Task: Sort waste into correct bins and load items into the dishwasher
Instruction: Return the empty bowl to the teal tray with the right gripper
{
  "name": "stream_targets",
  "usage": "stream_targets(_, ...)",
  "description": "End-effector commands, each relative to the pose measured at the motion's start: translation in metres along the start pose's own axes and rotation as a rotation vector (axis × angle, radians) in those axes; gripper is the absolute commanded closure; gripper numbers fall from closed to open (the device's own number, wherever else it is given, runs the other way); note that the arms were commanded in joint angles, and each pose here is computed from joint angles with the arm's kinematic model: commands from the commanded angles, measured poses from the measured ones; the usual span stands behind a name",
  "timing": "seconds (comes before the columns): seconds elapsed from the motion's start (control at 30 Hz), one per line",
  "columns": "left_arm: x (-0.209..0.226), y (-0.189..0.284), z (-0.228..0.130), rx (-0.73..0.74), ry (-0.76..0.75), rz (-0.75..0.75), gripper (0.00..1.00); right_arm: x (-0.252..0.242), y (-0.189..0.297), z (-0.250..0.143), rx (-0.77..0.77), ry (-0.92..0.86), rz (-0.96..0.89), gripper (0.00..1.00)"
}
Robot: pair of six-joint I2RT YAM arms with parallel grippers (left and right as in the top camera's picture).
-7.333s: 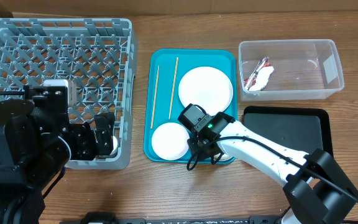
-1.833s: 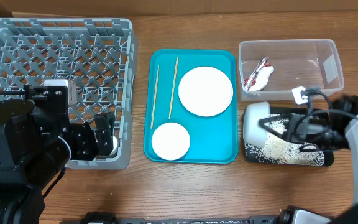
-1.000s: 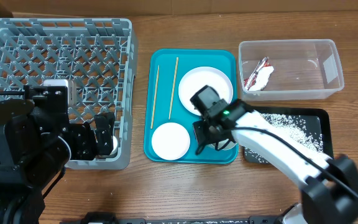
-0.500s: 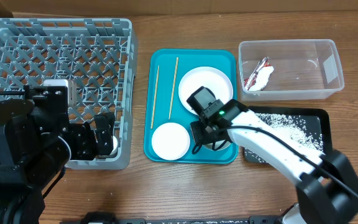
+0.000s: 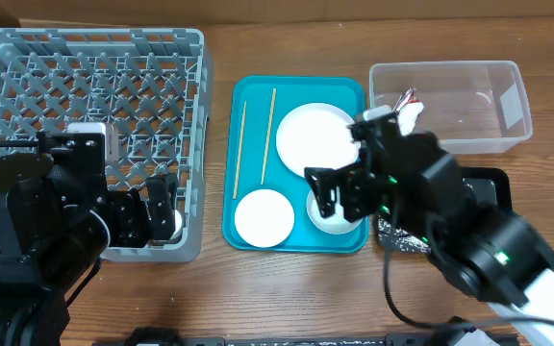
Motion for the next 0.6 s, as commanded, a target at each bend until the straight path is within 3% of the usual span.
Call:
stream_targets(0.0, 0.000, 0.001, 0.002, -0.011, 0.010, 0.004, 0.00, 0.005, 0.024, -0.001, -0.036, 0.021, 0.062, 0.00)
stream_targets(0.1, 0.000, 0.001, 0.002, -0.011, 0.010, 0.004, 0.00, 0.011, 0.033, -0.007, -0.011, 0.023, 0.152, 0.00)
stream_targets(0.3, 0.000, 0.001, 0.002, -0.011, 0.010, 0.004, 0.00, 0.011, 0.032, -0.012, 0.027, 0.021, 0.156, 0.00)
stream_targets(0.43, 0.000, 0.001, 0.002, -0.011, 0.010, 0.005, 0.00, 0.006, 0.032, -0.023, 0.094, 0.017, 0.107, 0.00)
stream_targets(0.57, 0.000, 0.001, 0.002, -0.011, 0.010, 0.004, 0.00, -0.007, 0.039, -0.017, 0.013, 0.100, -0.035, 0.00)
Point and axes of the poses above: each gripper's point midway between its finger pads, its own y axis back along the fingers, its own x axis along the line the jaws close on, z = x × y, the point moved 9 cm from there along y, back along the fingers, and after that the axes turned 9 degrees about y, right-handed, at the moved point
